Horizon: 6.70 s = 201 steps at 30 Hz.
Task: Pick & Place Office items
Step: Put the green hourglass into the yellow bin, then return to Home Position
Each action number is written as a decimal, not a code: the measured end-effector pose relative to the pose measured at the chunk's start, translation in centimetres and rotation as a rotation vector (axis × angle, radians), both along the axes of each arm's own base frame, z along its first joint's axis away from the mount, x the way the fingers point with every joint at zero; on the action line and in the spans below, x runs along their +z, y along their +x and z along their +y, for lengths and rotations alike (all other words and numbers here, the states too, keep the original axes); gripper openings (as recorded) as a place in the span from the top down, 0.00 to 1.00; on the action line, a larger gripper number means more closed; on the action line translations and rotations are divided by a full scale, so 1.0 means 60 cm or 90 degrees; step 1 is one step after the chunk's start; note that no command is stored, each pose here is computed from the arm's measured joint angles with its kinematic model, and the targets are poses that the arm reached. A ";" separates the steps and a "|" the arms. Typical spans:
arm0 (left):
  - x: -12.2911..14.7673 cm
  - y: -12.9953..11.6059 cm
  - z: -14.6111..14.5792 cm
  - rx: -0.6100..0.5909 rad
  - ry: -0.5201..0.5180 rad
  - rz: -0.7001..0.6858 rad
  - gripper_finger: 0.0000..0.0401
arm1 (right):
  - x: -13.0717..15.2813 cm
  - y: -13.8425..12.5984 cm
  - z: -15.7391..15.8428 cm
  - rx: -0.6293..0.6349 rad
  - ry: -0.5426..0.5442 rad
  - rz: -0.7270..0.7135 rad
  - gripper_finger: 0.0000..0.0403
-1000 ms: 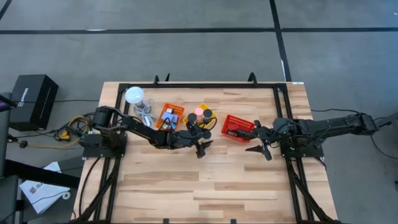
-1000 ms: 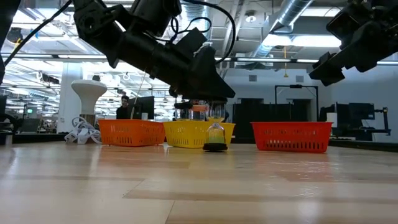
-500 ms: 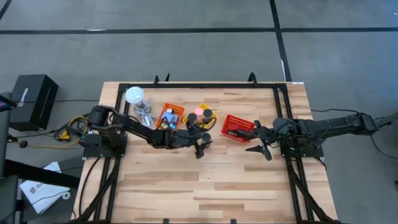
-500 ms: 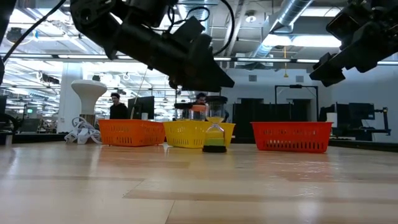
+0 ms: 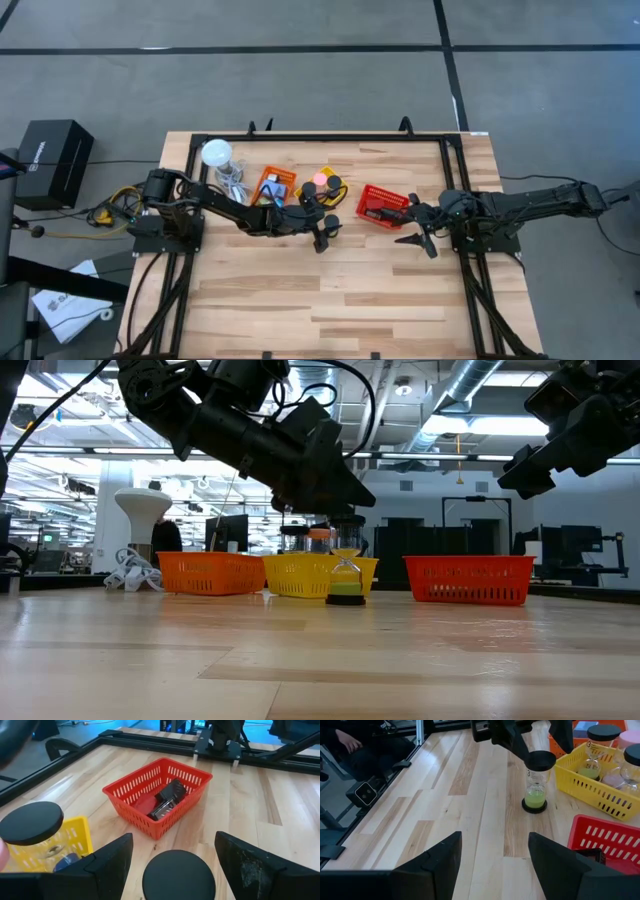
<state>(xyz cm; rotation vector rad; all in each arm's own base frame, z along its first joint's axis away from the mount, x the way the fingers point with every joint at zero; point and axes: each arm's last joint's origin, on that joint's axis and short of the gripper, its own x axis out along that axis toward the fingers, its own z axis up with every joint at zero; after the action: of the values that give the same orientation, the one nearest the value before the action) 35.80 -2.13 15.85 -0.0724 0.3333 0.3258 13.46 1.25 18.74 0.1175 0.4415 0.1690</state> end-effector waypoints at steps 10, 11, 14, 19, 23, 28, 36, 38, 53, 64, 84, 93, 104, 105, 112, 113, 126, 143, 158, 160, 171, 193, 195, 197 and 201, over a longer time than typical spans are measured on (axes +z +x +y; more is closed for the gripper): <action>-0.007 -0.003 0.001 0.006 -0.013 0.027 0.31 | 0.000 0.000 0.000 0.000 0.000 0.000 0.45; -0.007 -0.003 0.001 0.006 -0.013 0.027 0.31 | 0.000 0.000 0.000 0.000 0.000 0.000 0.45; -0.009 -0.003 0.001 0.006 -0.013 0.032 0.31 | 0.000 0.000 0.000 0.000 0.000 0.000 0.45; -0.013 -0.006 0.001 0.006 -0.011 0.053 0.31 | 0.000 0.000 0.000 0.000 0.000 0.000 0.45; -0.014 -0.006 0.001 0.005 -0.008 0.056 0.31 | 0.000 0.000 0.000 0.000 0.000 0.000 0.45; -0.015 -0.007 0.001 0.005 -0.007 0.063 0.33 | 0.000 0.000 0.000 0.003 -0.005 -0.002 0.45; -0.015 -0.007 0.001 0.007 -0.008 0.063 0.46 | 0.000 0.000 0.000 0.003 -0.006 -0.002 0.45; -0.015 -0.007 0.001 0.007 -0.008 0.062 0.47 | 0.000 0.000 0.000 0.003 -0.006 -0.002 0.45; 0.086 -0.033 0.024 0.068 0.018 -0.038 0.45 | 0.000 0.000 0.000 0.003 -0.006 -0.001 0.45; 0.080 -0.045 0.062 0.135 0.043 0.029 0.46 | 0.000 0.000 0.000 0.003 -0.006 0.001 0.45; 0.032 -0.032 0.079 0.160 0.016 0.070 0.34 | 0.000 0.000 0.000 0.002 -0.005 0.000 0.45; 0.139 -0.081 0.051 0.118 0.036 0.004 0.40 | 0.001 0.000 -0.001 0.000 -0.004 -0.003 0.45; 0.263 -0.221 0.020 0.060 0.041 -0.046 0.65 | 0.026 -0.021 -0.012 -0.028 -0.012 -0.093 0.45; 0.269 -0.233 0.019 0.055 0.040 -0.047 0.68 | 0.030 -0.023 -0.014 -0.030 -0.019 -0.108 0.45; 0.289 -0.303 0.020 0.025 0.090 -0.069 0.90 | 0.043 -0.046 -0.022 -0.056 -0.035 -0.164 0.45; 0.284 -0.314 0.021 0.022 0.100 -0.070 0.93 | 0.044 -0.049 -0.023 -0.059 -0.035 -0.170 0.45; 0.172 -0.428 0.034 0.002 0.055 -0.174 1.00 | 0.045 -0.070 -0.025 -0.067 -0.066 -0.236 0.45; 0.097 -0.460 0.030 -0.119 0.090 -0.263 1.00 | -0.005 -0.054 -0.026 -0.072 -0.049 -0.255 0.45; 0.049 -0.443 0.027 -0.119 0.069 -0.262 1.00 | -0.035 -0.048 -0.026 -0.074 -0.036 -0.270 0.45; 0.041 -0.441 0.027 -0.119 0.066 -0.260 0.99 | -0.036 -0.048 -0.026 -0.074 -0.037 -0.269 0.45; 0.015 -0.430 0.024 -0.131 0.001 -0.229 0.99 | -0.037 -0.048 -0.026 -0.073 -0.037 -0.264 0.45; -0.003 -0.416 0.022 -0.135 0.003 -0.148 0.99 | -0.038 -0.048 -0.026 -0.073 -0.037 -0.263 0.45; -0.004 -0.416 0.022 -0.134 0.003 -0.143 0.99 | -0.038 -0.048 -0.026 -0.073 -0.037 -0.263 0.45; -0.005 -0.415 0.022 -0.134 0.003 -0.139 0.99 | -0.038 -0.048 -0.026 -0.073 -0.037 -0.263 0.45; -0.005 -0.415 0.022 -0.134 0.003 -0.139 0.99 | -0.038 -0.048 -0.026 -0.073 -0.037 -0.263 0.45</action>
<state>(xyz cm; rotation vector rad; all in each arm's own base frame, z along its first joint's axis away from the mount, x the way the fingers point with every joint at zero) 10.90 -0.81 15.54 -0.0667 0.1218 0.1078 10.56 -0.32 16.44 0.0479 0.0278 0.0635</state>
